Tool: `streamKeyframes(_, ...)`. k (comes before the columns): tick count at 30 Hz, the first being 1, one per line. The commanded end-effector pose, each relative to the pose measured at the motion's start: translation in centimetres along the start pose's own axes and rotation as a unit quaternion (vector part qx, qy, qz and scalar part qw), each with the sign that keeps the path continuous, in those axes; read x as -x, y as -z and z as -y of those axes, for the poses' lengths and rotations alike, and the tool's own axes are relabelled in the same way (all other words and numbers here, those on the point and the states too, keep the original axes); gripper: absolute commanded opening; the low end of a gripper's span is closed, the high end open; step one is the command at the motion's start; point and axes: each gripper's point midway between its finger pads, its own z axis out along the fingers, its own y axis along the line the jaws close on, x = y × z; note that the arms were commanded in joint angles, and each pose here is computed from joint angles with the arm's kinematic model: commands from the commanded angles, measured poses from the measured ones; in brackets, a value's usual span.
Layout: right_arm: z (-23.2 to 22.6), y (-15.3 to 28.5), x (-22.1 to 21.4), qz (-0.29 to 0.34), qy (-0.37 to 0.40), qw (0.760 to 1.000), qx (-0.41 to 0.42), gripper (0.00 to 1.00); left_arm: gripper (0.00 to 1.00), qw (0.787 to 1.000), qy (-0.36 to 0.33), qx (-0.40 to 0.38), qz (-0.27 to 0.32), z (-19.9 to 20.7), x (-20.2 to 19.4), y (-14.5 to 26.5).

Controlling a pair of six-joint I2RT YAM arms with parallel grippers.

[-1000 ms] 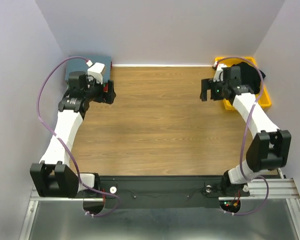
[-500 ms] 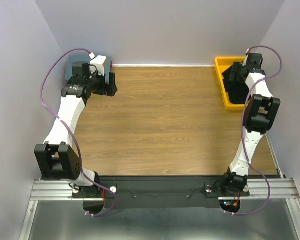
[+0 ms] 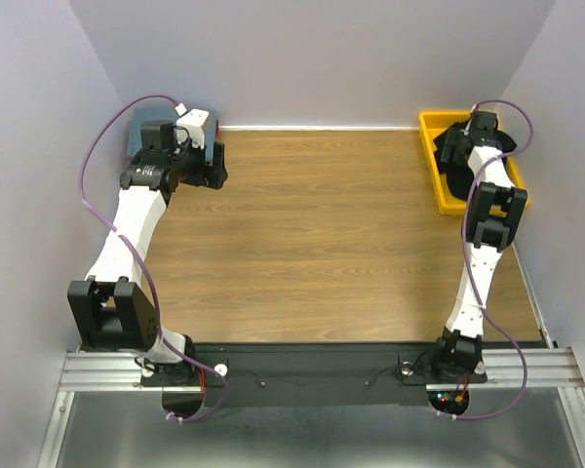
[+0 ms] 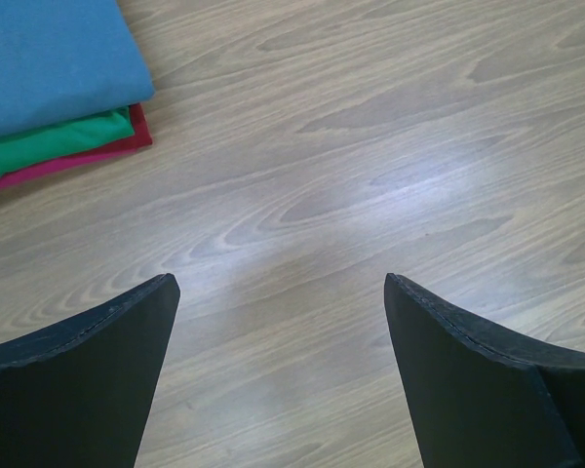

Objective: Fold and stack the t-shirts
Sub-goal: Grab the tshirt from the pile, then move the tshirt to the center of the board

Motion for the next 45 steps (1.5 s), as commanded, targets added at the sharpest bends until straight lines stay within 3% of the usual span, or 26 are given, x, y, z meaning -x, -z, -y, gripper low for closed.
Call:
streamKeyframes(1,2.4,-1.6,-0.5,0.003,-0.025,1.000,-0.016,0.83,0.99,1.000,-0.016,0.000,0.018,0.0,1.0,-0.2)
streamKeyframes(2,2.8,-1.6,-0.5,0.003,-0.026,1.000,-0.016,0.74,0.99,1.000,-0.017,-0.002,0.020,0.0,1.2,-0.2)
streamKeyframes(3,3.0,-1.3,0.0,0.007,-0.021,1.000,-0.014,0.55,0.98,1.000,-0.018,-0.003,0.020,0.0,1.3,-0.3)
streamKeyframes(4,3.0,-1.0,0.3,0.010,-0.019,1.000,-0.014,0.45,0.98,1.000,-0.018,-0.003,0.022,0.0,1.5,-0.3)
streamKeyframes(7,3.0,1.3,3.1,0.036,-0.014,0.999,0.000,0.18,0.99,0.999,-0.021,-0.005,0.026,-0.1,2.0,-0.3)
streamKeyframes(10,2.5,3.9,6.0,0.066,-0.019,0.997,0.023,0.01,0.99,0.999,-0.025,-0.008,0.032,0.1,2.6,-0.1)
streamKeyframes(17,-0.5,16.3,15.4,0.176,-0.009,0.975,0.134,0.01,0.99,0.998,-0.028,-0.026,0.059,0.8,3.8,0.9)
streamKeyframes(22,-4.5,28.0,19.8,0.249,0.015,0.935,0.251,0.01,0.99,0.996,-0.018,-0.055,0.073,1.7,4.3,1.8)
streamKeyframes(29,-11.3,40.7,19.0,0.266,0.042,0.865,0.423,0.00,0.99,0.991,-0.004,-0.081,0.106,2.3,5.5,3.3)
streamKeyframes(34,-17.1,45.0,13.2,0.211,0.081,0.816,0.532,0.01,0.99,0.987,0.002,-0.097,0.131,1.6,6.1,4.8)
streamKeyframes(35,-18.1,43.8,10.8,0.175,0.081,0.815,0.546,0.02,0.99,0.987,0.003,-0.099,0.129,1.5,5.7,4.7)
streamKeyframes(37,-20.2,44.6,7.0,0.138,0.106,0.798,0.577,0.23,0.99,0.986,-0.012,-0.097,0.136,1.2,5.6,5.2)
streamKeyframes(39,-22.5,43.6,0.9,0.068,0.120,0.790,0.598,0.65,0.99,0.987,-0.021,-0.096,0.128,1.1,4.7,5.1)
streamKeyframes(40,-22.6,43.9,-0.8,0.056,0.133,0.787,0.600,0.98,0.99,0.987,-0.038,-0.091,0.128,1.1,4.4,5.2)
streamKeyframes(41,-22.8,43.2,-3.9,0.020,0.132,0.788,0.601,1.00,0.99,0.988,-0.041,-0.091,0.120,1.0,3.7,5.1)
streamKeyframes(45,-21.8,41.2,-8.2,-0.027,0.130,0.809,0.573,1.00,0.99,0.985,-0.093,-0.108,0.097,1.6,1.2,4.8)
